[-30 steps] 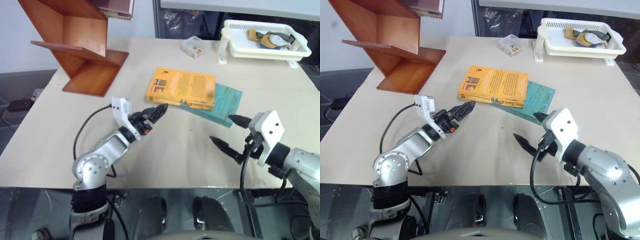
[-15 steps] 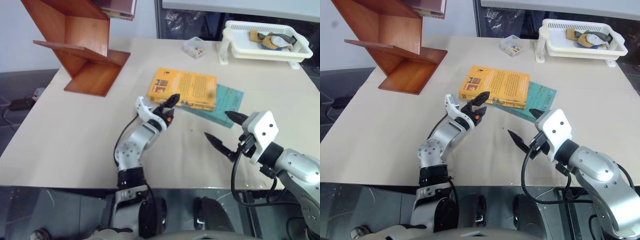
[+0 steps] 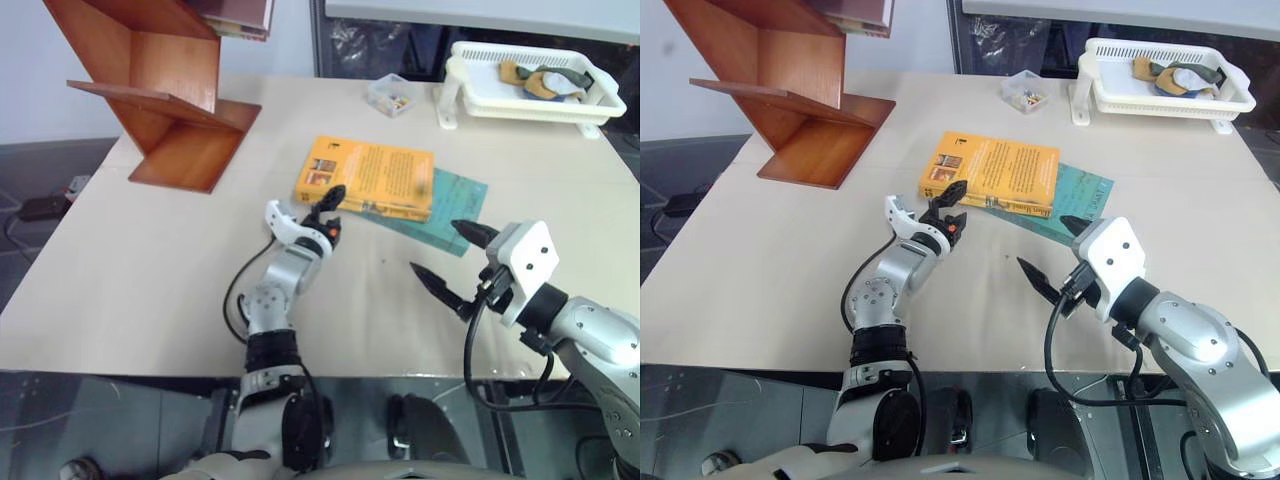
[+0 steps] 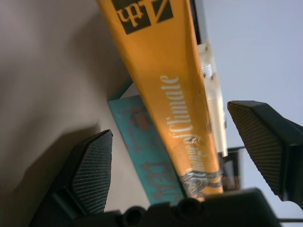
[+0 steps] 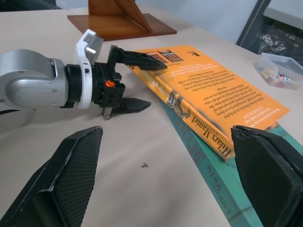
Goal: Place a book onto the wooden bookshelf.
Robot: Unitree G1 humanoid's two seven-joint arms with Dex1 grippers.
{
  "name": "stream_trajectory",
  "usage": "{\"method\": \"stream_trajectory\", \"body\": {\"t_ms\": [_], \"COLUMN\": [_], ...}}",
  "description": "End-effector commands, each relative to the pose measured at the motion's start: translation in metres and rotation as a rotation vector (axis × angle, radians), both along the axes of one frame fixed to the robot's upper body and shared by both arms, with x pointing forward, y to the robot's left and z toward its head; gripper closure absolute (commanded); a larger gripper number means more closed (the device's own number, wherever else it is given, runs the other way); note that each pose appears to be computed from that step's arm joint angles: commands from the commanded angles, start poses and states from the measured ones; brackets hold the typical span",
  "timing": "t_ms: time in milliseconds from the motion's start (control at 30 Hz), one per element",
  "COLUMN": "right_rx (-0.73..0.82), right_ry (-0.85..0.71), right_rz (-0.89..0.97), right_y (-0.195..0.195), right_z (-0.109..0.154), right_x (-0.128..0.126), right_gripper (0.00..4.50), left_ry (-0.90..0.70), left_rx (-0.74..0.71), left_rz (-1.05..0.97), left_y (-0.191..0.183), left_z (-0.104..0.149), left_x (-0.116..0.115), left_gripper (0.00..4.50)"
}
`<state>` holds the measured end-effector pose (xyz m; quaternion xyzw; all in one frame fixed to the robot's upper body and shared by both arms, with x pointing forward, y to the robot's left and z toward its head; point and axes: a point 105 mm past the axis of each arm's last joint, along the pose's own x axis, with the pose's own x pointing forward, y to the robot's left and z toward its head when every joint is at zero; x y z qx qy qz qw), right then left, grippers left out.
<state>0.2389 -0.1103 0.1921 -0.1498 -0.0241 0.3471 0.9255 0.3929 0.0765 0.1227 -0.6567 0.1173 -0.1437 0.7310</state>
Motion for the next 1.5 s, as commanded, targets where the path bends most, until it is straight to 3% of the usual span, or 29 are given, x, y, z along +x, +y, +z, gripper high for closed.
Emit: {"method": "stream_trajectory", "body": {"t_ms": [33,433,967,1333,1500], "right_rx": [0.000,-0.010,-0.019,-0.018,-0.018], "right_ry": [-0.058,-0.066,-0.062,-0.058,-0.059], "right_rz": [-0.005,-0.011,-0.012,-0.014,-0.013], "right_y": [-0.001,-0.003,-0.004,-0.004,-0.004], "right_z": [0.011,0.012,0.011,0.010,0.010], "right_x": [-0.002,-0.002,0.002,0.001,0.000], "right_gripper": [0.04,0.04,0.04,0.04,0.00], "left_ry": [-0.053,-0.125,-0.064,-0.070,-0.074], "left_rx": [-0.122,-0.146,-0.173,-0.181,-0.188], "left_rz": [-0.097,-0.257,-0.218,-0.215,-0.219], "left_y": [-0.045,-0.063,-0.063,-0.058,-0.058], "left_z": [0.030,0.041,0.035,0.046,0.051], "left_x": [0.006,0.004,0.007,0.002,-0.001], "left_gripper": [0.00,0.00,0.00,0.00,1.16]}}
